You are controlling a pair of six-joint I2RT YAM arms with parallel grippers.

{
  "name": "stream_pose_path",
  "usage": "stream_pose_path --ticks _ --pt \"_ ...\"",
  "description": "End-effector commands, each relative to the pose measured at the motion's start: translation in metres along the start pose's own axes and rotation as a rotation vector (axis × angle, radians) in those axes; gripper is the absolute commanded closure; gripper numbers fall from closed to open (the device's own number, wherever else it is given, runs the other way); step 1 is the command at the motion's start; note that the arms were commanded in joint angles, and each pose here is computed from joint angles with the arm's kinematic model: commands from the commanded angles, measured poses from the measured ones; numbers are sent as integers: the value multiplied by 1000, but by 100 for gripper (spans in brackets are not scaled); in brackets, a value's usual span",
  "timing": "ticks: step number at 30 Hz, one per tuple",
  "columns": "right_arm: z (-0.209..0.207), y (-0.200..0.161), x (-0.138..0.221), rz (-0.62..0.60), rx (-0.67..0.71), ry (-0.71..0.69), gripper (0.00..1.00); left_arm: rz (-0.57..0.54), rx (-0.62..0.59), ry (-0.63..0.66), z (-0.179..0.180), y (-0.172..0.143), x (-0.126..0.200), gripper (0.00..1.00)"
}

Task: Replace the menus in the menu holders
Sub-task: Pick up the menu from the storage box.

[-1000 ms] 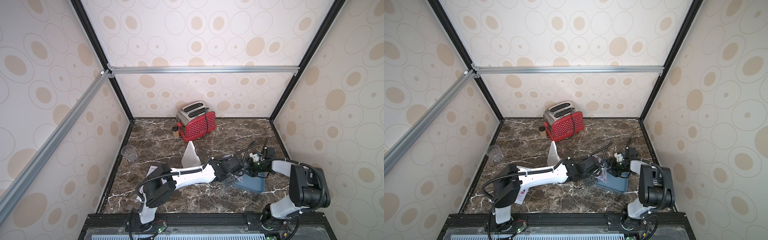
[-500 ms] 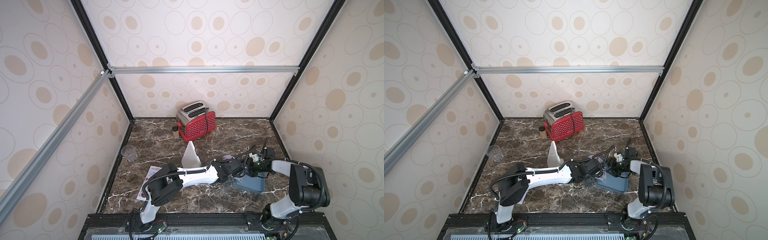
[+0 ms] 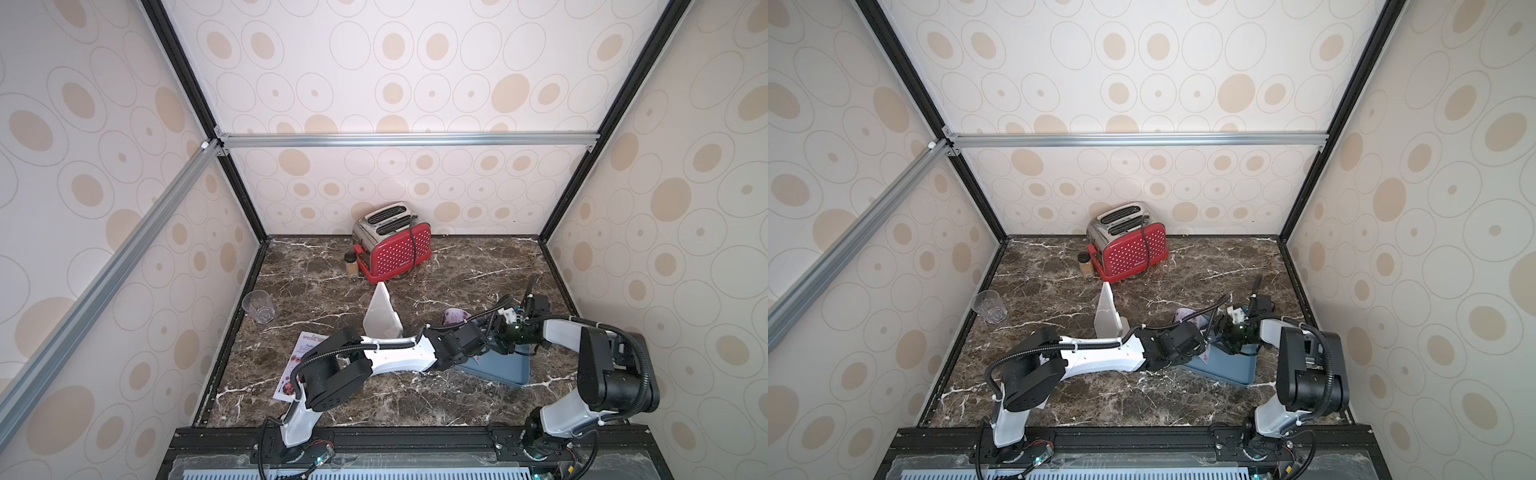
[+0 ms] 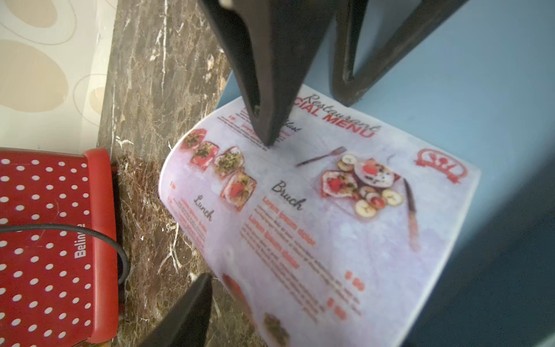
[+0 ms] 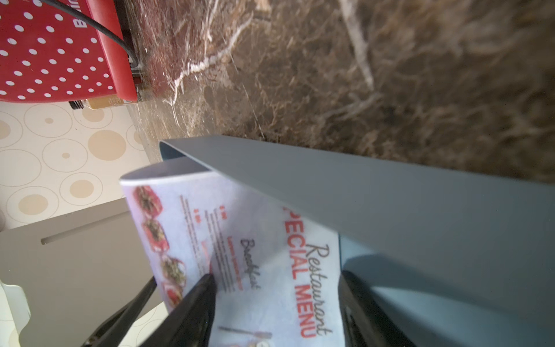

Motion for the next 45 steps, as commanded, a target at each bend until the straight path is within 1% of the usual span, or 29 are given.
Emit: stream_pose_path --ticks 1,4,8,12,15,17,20,21,25,31,33,37,41,45 --pt "1 -10 5 28 -37 -20 33 -13 -23 43 -3 2 -1 41" --pt "9 -9 14 6 -51 14 32 -19 -5 58 -4 0 -2 45" --pt "20 -8 34 -53 -76 71 29 -26 33 95 0 0 -3 59" --pt "22 -13 52 -100 -100 68 23 -46 82 135 5 3 -2 67" --pt "13 -18 60 -146 -141 31 20 -60 118 144 7 5 -1 69" --pt "5 -21 59 -166 -168 18 17 -63 142 141 7 5 -2 70" --pt "1 -23 50 -168 -227 86 15 -60 165 131 4 4 -3 71" --pt "1 -23 48 -171 -243 117 13 -63 172 127 4 5 -3 71" --pt "4 -20 44 -172 -272 196 11 -60 177 122 3 5 -4 71" --pt "8 -8 36 -169 -320 295 11 -55 166 112 1 5 -7 70" --pt "15 -5 36 -152 -320 332 12 -53 163 111 0 4 -7 70" --pt "20 -2 36 -130 -308 356 17 -51 160 107 -1 4 -8 68" --pt "21 2 34 -121 -321 394 29 -49 156 109 -1 3 -8 68" --pt "23 4 35 -120 -319 398 48 -47 154 108 -1 1 -7 67"
Point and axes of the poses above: each gripper's point midway between its finger pads, its own x axis back along the fingers, its own z axis along the line the jaws close on, y = z × x, the point moved 5 cm from there along x, back along the fingers, and after that the axes turned 2 degrees about -x, right-handed, at the moved point
